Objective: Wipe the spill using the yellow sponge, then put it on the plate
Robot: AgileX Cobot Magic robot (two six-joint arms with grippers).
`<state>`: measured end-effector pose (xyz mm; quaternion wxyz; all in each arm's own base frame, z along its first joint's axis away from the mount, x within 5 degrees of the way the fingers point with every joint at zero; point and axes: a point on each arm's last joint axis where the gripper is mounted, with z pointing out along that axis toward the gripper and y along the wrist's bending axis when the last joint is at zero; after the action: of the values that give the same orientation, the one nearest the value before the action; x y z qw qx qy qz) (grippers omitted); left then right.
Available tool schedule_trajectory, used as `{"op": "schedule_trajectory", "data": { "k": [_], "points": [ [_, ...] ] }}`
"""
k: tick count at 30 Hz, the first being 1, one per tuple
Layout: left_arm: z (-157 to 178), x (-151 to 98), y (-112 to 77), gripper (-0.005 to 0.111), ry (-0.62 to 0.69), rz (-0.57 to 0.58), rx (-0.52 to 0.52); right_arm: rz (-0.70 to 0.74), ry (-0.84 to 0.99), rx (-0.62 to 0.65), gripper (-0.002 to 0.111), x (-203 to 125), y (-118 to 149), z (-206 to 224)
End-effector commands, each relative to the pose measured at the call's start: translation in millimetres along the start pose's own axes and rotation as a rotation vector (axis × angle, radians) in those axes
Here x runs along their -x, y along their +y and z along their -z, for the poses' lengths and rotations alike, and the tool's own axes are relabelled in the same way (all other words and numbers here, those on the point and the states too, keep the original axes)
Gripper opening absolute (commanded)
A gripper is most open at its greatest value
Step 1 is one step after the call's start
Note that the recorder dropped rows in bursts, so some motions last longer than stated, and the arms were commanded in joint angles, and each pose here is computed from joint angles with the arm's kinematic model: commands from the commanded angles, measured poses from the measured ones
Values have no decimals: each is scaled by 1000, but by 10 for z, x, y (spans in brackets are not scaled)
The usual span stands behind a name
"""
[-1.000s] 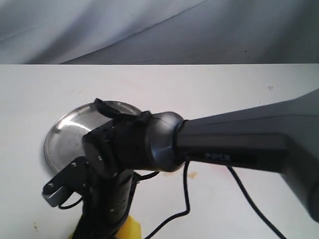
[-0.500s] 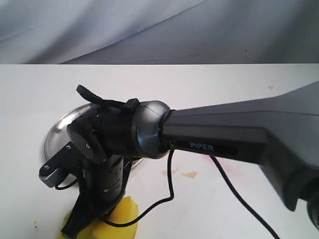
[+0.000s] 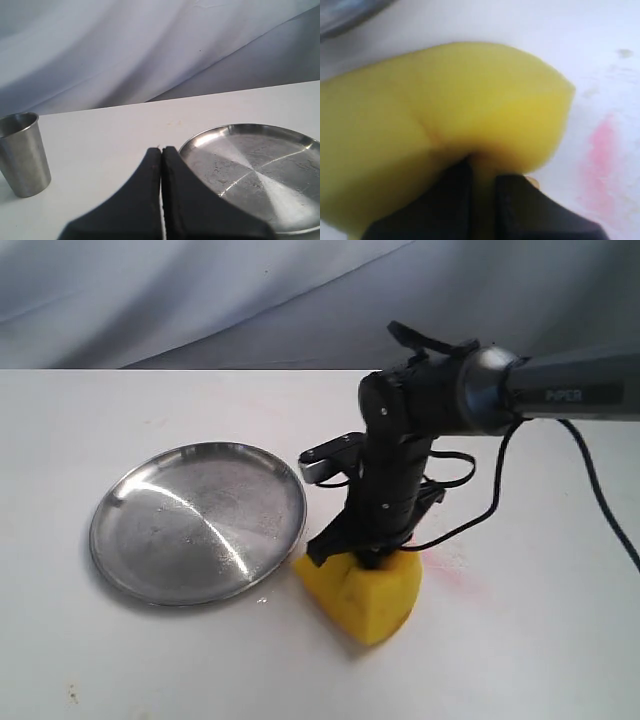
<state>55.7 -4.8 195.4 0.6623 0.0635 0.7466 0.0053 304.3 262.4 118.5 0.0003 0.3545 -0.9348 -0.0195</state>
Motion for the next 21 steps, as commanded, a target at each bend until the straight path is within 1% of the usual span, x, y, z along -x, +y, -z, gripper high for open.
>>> {"op": "schedule_trajectory", "data": {
  "k": [1, 2, 4, 8, 13, 17, 21],
  "points": [
    [-1, -8, -4, 0, -6, 1, -6, -26, 152, -127, 0, -199, -627, -209],
    [-1, -8, -4, 0, -6, 1, -6, -38, 190, -137, 0, -246, -711, -199],
    [-1, -8, -4, 0, -6, 1, -6, -40, 248, -147, 0, -311, -750, -194],
    [-1, -8, -4, 0, -6, 1, -6, -37, 386, -186, 0, -495, -773, -235],
    [-1, -8, -4, 0, -6, 1, -6, -64, 500, -179, 0, -748, -730, -283],
    [-1, -8, -4, 0, -6, 1, -6, -94, 536, -115, 0, -993, -620, -219],
    [-1, -8, -4, 0, -6, 1, -6, -101, 522, 22, 0, -1188, -450, -71]
  ]
}}
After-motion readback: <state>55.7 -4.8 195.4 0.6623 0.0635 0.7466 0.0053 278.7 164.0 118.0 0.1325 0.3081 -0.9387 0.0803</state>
